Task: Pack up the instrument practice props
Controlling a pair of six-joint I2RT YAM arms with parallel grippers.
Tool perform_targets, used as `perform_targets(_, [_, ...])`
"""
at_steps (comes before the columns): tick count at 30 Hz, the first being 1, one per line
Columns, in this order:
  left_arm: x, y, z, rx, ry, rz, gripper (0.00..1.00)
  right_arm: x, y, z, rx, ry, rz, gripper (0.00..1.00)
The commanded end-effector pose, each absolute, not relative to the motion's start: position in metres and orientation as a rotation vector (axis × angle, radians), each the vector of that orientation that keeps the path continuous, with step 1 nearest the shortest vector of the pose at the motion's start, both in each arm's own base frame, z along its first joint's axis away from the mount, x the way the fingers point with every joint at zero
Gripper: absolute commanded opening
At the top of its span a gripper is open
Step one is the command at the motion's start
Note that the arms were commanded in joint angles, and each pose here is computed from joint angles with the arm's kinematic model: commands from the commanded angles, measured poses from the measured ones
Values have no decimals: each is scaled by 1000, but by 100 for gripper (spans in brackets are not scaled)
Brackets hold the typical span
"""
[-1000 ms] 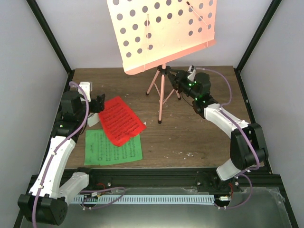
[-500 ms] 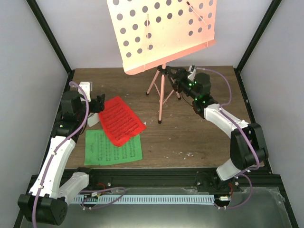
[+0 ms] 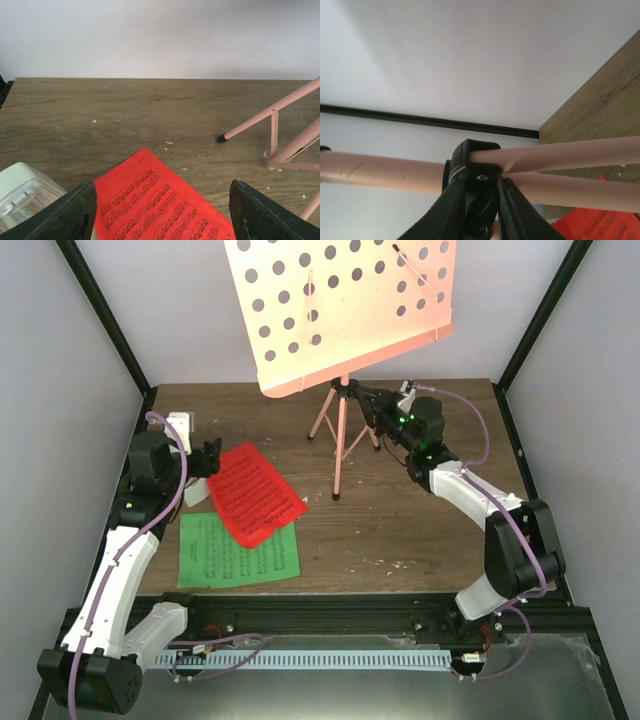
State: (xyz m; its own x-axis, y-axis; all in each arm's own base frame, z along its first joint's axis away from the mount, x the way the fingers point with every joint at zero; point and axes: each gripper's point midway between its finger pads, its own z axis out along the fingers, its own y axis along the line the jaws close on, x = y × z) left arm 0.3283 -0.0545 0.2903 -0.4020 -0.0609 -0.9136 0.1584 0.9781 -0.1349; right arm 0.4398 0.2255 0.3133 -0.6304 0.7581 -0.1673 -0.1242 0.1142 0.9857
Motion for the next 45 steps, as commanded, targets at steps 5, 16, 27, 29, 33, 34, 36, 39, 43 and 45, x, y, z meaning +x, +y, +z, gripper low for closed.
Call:
perform_targets(5, [329, -58, 288, 79, 1967, -252, 73, 434, 230, 326, 537, 1652, 1621, 14])
perform_targets(16, [330, -58, 287, 79, 1973, -256, 73, 430, 233, 329, 366, 1602, 1568, 40])
perform_targets(27, [331, -59, 286, 80, 1977, -262, 73, 423, 230, 324, 245, 1568, 1538, 43])
perform_targets(29, [331, -59, 285, 81, 1979, -263, 73, 424, 227, 322, 246, 1565, 1525, 38])
perform_targets(33, [332, -60, 284, 82, 1983, -265, 73, 427, 224, 324, 235, 1560, 1508, 30])
perform_targets(34, [332, -60, 284, 83, 1982, -265, 73, 428, 225, 323, 227, 1565, 1506, 29])
perform_targets(36, [332, -60, 284, 84, 1984, -267, 73, 429, 226, 323, 213, 1570, 1496, 29])
perform_targets(39, [332, -60, 283, 82, 1986, -268, 73, 432, 227, 321, 194, 1587, 1477, 29])
perform_targets(43, [333, -61, 282, 83, 1988, -270, 73, 434, 227, 322, 169, 1583, 1442, 24])
perform_targets(45, [333, -61, 282, 83, 1988, -270, 73, 434, 226, 322, 142, 1575, 1411, 19])
